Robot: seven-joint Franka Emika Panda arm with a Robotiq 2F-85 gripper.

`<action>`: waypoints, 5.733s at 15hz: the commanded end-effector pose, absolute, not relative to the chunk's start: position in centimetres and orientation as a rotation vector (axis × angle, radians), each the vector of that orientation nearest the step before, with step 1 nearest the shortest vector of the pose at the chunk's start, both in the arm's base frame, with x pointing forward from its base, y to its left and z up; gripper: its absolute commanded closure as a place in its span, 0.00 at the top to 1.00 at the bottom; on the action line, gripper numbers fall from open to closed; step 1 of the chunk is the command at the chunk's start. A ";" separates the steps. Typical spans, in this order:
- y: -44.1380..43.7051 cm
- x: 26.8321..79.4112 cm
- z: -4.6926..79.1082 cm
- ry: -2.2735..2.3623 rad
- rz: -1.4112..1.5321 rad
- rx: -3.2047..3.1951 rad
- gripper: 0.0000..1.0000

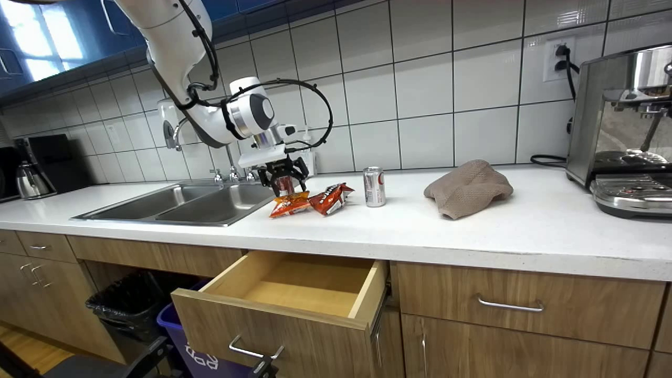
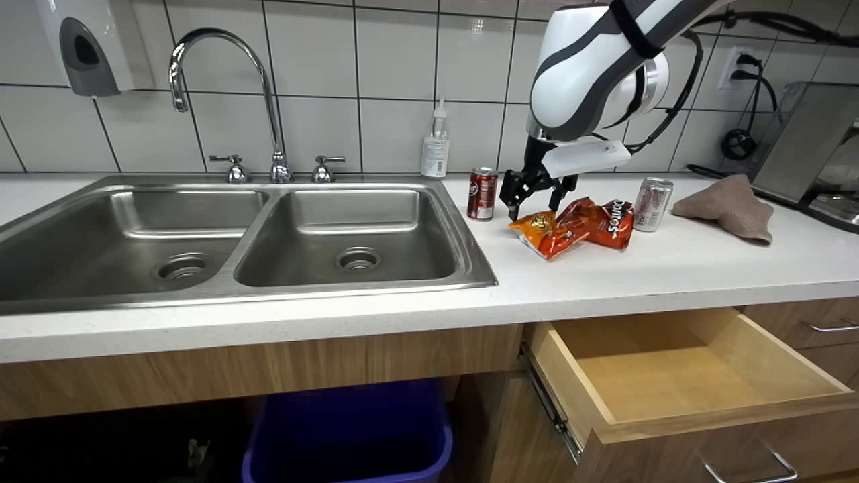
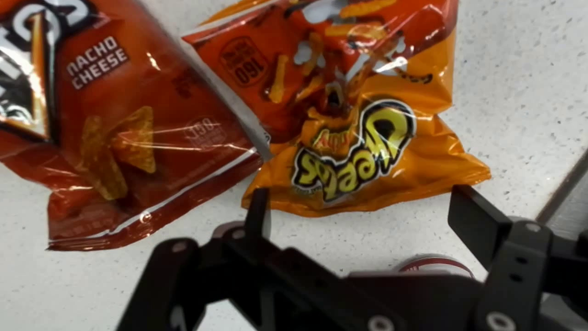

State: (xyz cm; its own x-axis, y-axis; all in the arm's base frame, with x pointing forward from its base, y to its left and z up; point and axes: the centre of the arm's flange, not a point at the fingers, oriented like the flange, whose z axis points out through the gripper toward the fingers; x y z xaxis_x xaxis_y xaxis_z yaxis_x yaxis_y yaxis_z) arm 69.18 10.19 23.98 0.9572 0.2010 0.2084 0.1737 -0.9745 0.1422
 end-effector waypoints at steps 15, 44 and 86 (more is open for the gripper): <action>10.6 70.7 22.3 0.261 0.274 2.997 1.00; 9.7 62.2 22.6 0.257 0.171 3.002 1.00; 5.0 46.8 24.6 0.006 0.146 3.047 1.00</action>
State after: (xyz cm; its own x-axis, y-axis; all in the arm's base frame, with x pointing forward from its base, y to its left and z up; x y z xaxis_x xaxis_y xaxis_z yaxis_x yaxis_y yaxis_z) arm 48.04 5.39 23.24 0.9973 0.0382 0.0621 0.0324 -0.9952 0.0918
